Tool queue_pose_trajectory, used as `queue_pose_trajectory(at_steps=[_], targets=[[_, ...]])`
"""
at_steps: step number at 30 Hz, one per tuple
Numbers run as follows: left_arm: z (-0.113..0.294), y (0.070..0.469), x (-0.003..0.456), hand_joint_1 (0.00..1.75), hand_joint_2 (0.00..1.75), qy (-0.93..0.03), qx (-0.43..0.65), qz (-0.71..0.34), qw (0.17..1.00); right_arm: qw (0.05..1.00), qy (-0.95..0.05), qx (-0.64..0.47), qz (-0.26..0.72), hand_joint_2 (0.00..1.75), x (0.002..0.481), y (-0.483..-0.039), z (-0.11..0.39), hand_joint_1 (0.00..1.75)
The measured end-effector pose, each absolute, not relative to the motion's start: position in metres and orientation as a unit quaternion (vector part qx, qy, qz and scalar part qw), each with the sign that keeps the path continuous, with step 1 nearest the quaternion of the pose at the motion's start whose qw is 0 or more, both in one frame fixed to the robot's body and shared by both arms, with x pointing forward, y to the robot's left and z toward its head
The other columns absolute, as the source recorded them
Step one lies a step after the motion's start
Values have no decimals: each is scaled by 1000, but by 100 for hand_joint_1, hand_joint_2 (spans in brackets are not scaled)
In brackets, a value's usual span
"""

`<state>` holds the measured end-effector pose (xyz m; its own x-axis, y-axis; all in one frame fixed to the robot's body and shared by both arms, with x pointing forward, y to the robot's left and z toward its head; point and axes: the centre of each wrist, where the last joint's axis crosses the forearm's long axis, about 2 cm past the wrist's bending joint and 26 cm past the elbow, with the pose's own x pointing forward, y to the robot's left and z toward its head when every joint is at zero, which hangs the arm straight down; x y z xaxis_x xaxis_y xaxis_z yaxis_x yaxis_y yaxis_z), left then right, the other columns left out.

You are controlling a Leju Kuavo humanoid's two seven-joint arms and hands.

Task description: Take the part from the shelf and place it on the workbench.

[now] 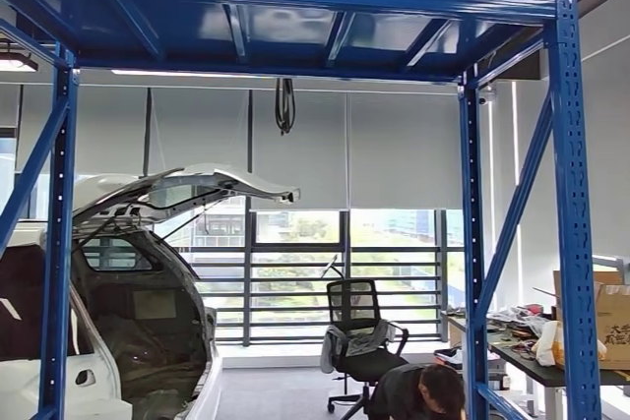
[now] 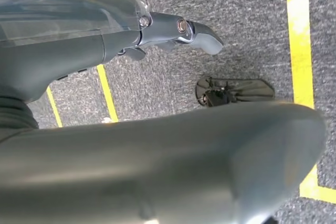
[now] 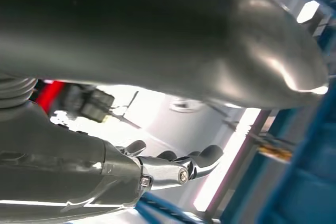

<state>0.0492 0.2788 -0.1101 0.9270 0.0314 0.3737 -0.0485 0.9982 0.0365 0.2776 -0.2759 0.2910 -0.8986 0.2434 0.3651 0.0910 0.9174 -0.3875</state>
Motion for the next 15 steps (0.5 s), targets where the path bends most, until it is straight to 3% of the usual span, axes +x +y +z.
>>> queue_pose_trajectory(at_steps=[4, 15], targets=[[-110, 272, 51, 0, 0, -192, 14, 13, 981, 152, -967, -75, 190, 0, 266, -271, 308, 0], [-109, 264, 52, 0, 0, -193, 3, 22, 981, 129, -969, -68, 200, 0, 257, -269, 316, 0]])
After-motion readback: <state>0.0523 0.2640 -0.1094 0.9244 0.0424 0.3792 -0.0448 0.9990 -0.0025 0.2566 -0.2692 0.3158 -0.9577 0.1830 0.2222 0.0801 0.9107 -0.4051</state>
